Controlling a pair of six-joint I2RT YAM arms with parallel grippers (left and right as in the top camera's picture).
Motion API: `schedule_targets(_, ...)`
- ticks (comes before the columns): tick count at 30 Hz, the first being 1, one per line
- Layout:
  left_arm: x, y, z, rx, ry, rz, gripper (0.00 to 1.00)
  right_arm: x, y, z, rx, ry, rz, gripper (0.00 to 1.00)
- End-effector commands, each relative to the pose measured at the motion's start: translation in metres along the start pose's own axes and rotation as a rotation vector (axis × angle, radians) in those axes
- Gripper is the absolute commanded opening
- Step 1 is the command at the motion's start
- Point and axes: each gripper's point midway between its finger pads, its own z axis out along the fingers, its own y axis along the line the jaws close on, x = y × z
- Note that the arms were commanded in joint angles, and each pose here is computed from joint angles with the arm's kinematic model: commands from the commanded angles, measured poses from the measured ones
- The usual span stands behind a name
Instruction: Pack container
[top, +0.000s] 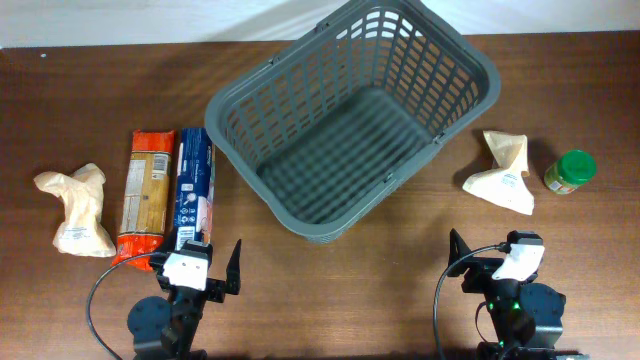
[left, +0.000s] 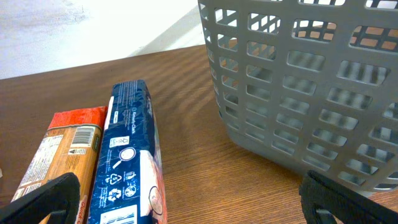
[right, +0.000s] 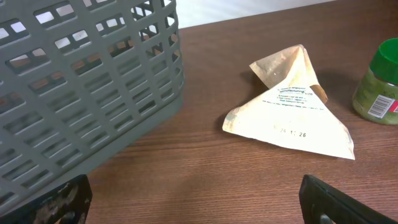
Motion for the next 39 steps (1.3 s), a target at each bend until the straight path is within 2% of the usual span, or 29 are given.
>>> schedule_targets(1, 0.002, -0.003, 0.000, 0.015, -0.001, -0.002, 0.99, 0.002, -0.001, 0.000, 0.004, 0.001, -0.005, 0.99)
schedule_targets(20, 0.001, -0.004, 0.000, 0.022, -0.003, -0.003, 0.99, -0.001, 0.000, 0.000, 0.002, -0.010, -0.006, 0.99)
schedule_targets(22, 0.000, -0.014, 0.000, 0.080, -0.011, -0.011, 0.99, -0.003, 0.000, 0.000, 0.000, -0.019, -0.006, 0.99)
schedule_targets(25, -0.008, -0.042, -0.006, 0.247, -0.028, -0.141, 0.99, 0.002, 0.002, 0.001, -0.009, 0.000, -0.005, 0.99)
schedule_targets(28, -0.041, -0.061, -0.023, 0.376, -0.084, -0.232, 0.99, 0.002, 0.011, 0.000, -0.063, 0.006, 0.023, 0.99)
schedule_targets(30, -0.093, -0.060, -0.046, 0.375, -0.181, -0.201, 0.99, -0.008, 0.038, -0.009, -0.212, 0.002, 0.018, 0.99)
schedule_targets(32, -0.133, -0.053, -0.061, 0.340, -0.214, -0.186, 0.99, -0.028, 0.062, -0.026, -0.337, -0.031, -0.006, 0.99)
schedule_targets(34, -0.153, -0.050, -0.064, 0.335, -0.170, -0.201, 0.99, -0.052, 0.077, -0.043, -0.398, -0.076, -0.071, 0.99)
schedule_targets(36, -0.176, -0.052, -0.061, 0.380, -0.034, -0.252, 0.99, -0.092, 0.084, -0.073, -0.378, -0.120, -0.253, 0.99)
schedule_targets(37, -0.187, -0.054, -0.061, 0.411, 0.005, -0.255, 0.99, -0.105, 0.080, -0.081, -0.337, -0.108, -0.274, 0.99)
schedule_targets(39, -0.224, -0.052, -0.059, 0.448, 0.129, -0.234, 0.99, -0.130, 0.058, -0.099, -0.162, 0.043, -0.243, 0.99)
